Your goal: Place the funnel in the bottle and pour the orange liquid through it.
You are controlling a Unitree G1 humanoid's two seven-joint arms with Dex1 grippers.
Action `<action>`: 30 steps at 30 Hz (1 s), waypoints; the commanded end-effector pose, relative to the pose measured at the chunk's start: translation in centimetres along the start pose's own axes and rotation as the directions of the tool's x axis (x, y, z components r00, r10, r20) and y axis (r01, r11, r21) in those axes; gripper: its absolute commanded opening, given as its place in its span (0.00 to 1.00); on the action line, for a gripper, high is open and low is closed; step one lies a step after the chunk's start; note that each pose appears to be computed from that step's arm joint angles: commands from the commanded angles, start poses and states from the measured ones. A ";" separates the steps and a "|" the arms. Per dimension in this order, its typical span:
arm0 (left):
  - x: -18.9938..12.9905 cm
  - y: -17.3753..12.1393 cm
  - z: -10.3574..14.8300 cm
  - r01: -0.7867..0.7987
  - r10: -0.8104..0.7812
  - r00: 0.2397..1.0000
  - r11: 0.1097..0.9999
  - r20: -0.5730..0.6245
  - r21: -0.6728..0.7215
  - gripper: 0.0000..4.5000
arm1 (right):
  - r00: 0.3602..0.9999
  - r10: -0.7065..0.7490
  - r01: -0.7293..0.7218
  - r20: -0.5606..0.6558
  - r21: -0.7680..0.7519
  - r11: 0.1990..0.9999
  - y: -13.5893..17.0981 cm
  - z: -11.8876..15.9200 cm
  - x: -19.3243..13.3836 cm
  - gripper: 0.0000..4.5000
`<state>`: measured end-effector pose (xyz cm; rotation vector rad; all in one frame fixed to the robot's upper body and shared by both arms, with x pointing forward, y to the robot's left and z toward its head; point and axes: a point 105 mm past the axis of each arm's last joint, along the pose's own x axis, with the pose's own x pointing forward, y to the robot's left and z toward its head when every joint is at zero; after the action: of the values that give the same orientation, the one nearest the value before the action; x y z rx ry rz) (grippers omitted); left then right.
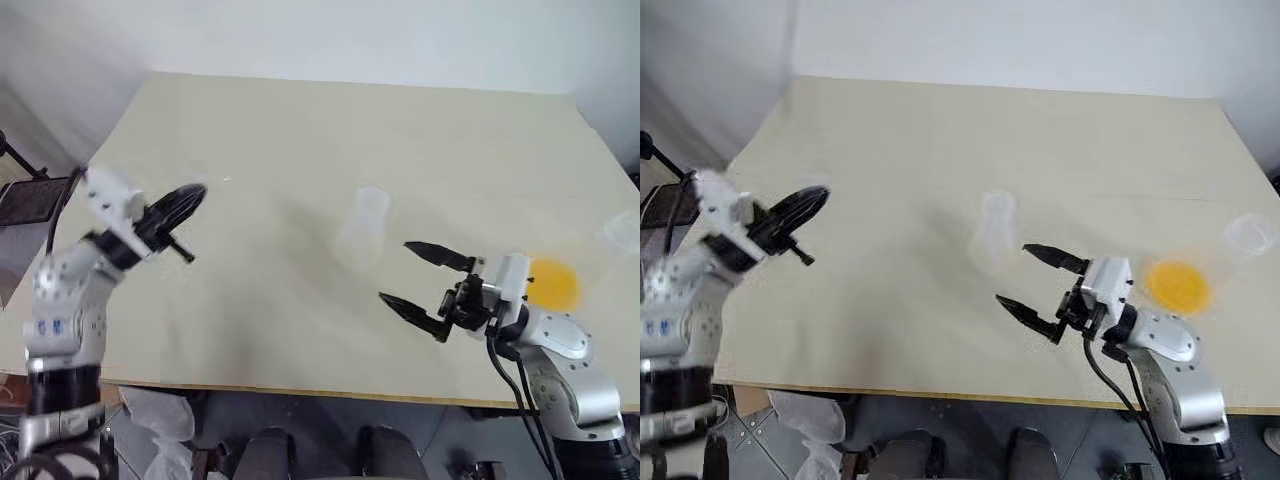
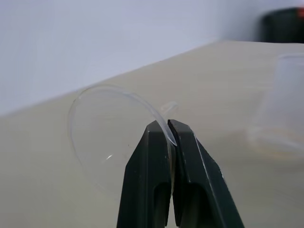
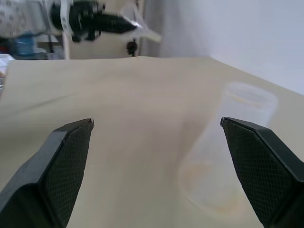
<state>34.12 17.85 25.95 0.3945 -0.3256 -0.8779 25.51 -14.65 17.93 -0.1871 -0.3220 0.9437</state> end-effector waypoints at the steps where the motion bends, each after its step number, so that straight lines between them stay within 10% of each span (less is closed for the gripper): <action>1: 3.2 -0.7 2.0 0.203 -0.202 0.979 0.969 -0.024 0.143 0.01 | 0.995 -0.097 0.098 0.024 -0.065 0.993 -0.7 1.1 -1.2 1.00; 12: 11.2 -3.1 4.3 0.552 -0.532 0.832 0.769 -0.157 0.323 0.01 | 0.978 -0.209 0.210 0.022 -0.052 0.976 0.5 0.5 -1.8 1.00; 30: 14.8 -5.4 4.7 0.702 -0.633 0.711 0.610 -0.307 0.369 0.01 | 0.963 -0.267 0.268 0.029 -0.040 0.963 1.3 0.1 -1.8 1.00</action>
<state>37.64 2.55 27.95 1.0421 -0.2027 -1.5114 23.95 -15.74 15.99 -0.1572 -0.3149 0.6685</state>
